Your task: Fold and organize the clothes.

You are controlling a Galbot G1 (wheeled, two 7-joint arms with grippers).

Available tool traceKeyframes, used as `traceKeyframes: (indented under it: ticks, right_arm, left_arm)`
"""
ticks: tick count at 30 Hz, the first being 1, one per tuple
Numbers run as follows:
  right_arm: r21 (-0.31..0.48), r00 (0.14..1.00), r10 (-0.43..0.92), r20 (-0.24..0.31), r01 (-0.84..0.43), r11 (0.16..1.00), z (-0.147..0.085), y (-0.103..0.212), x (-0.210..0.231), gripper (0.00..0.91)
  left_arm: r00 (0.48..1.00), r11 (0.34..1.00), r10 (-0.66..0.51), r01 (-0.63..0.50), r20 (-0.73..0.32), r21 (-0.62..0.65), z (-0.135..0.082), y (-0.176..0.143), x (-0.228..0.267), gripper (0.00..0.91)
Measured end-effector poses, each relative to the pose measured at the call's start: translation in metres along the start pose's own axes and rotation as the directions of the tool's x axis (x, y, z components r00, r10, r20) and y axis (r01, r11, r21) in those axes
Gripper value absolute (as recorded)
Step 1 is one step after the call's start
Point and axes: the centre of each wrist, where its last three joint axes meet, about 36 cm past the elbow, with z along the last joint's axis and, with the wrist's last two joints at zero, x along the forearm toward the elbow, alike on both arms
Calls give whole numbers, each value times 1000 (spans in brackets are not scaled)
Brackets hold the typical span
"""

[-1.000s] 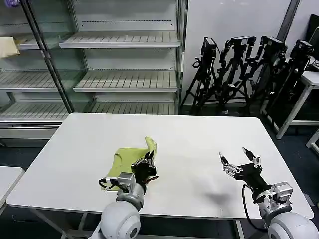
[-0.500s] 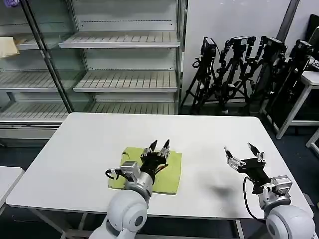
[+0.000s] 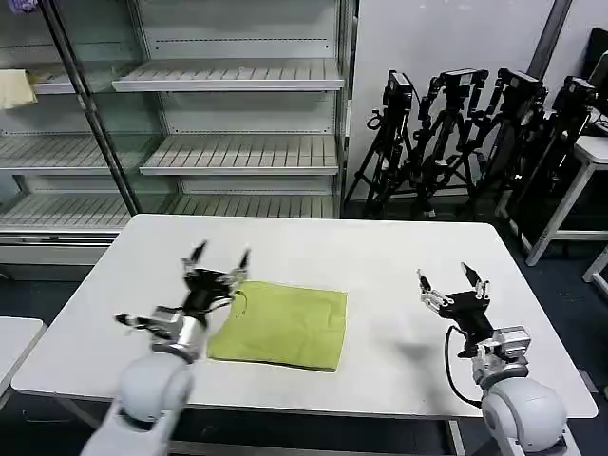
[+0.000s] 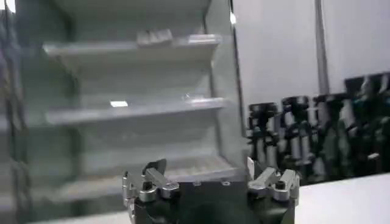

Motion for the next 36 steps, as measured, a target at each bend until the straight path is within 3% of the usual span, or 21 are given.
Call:
traceKeyframes:
  ticks: [5, 12, 36]
  right_arm:
    - [1, 1000, -12, 13, 12, 1000, 5, 11, -8, 907]
    - [1, 1000, -9, 25, 9, 1000, 7, 19, -15, 907]
    - [63, 995, 14, 101, -21, 998, 18, 26, -21, 907]
  left_arm:
    - [1000, 995, -16, 19, 24, -99, 18, 45, 10, 907]
    - [999, 984, -1, 10, 51, -176, 28, 75, 16, 907]
    - [993, 961, 58, -28, 99, -277, 26, 86, 22, 907]
